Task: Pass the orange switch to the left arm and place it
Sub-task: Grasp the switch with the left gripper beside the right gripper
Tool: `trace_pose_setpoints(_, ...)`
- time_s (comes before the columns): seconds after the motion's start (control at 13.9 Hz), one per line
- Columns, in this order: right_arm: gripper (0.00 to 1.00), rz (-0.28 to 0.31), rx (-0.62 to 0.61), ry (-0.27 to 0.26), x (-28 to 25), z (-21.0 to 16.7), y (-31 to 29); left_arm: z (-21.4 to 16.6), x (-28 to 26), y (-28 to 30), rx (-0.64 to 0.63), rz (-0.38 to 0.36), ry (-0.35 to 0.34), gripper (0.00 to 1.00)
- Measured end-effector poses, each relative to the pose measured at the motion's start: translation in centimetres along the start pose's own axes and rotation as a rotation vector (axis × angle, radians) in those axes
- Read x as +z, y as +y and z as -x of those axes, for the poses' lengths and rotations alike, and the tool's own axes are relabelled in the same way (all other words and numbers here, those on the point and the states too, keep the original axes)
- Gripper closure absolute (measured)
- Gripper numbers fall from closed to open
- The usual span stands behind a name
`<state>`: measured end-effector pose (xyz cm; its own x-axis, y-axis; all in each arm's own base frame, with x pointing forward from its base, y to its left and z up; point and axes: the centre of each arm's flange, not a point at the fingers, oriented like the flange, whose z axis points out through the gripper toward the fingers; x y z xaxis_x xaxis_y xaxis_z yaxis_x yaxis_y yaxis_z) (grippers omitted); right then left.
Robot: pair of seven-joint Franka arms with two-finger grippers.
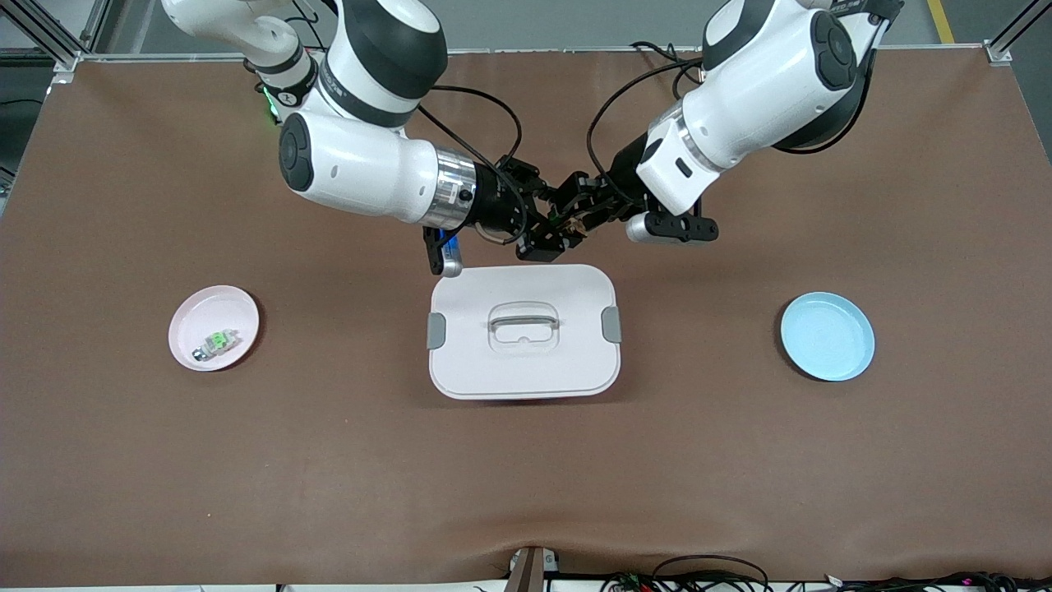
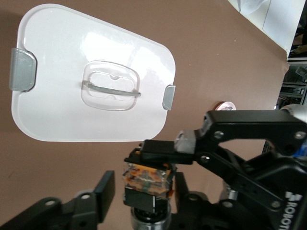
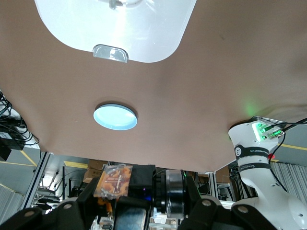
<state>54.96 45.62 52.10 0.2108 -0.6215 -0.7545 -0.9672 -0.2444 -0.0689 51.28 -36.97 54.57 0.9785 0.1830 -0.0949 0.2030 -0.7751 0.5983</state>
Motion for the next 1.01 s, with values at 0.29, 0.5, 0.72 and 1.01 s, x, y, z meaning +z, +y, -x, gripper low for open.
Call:
trace_pose_setpoints(0.29, 0.27, 0.004, 0.003, 0.002, 0.1, -0.2, 0.0, -0.1, 0.2, -0.1, 0.009, -0.001, -0.002, 0.57)
trace_pose_setpoints(0.5, 0.27, 0.005, 0.005, 0.002, 0.2, -0.3, -0.1, -0.2, 0.4, -0.2, 0.008, -0.002, -0.003, 0.57)
trace_pose_setpoints(0.72, 0.27, 0.004, 0.006, 0.003, 0.3, -0.4, -0.1, -0.3, 0.4, -0.3, 0.011, -0.002, -0.004, 0.57)
trace_pose_setpoints(1.01, 0.0, -0.005, -0.003, -0.002, -0.1, 0.1, -0.2, -1.3, 1.2, -1.5, -0.012, -0.015, -0.01, 0.57)
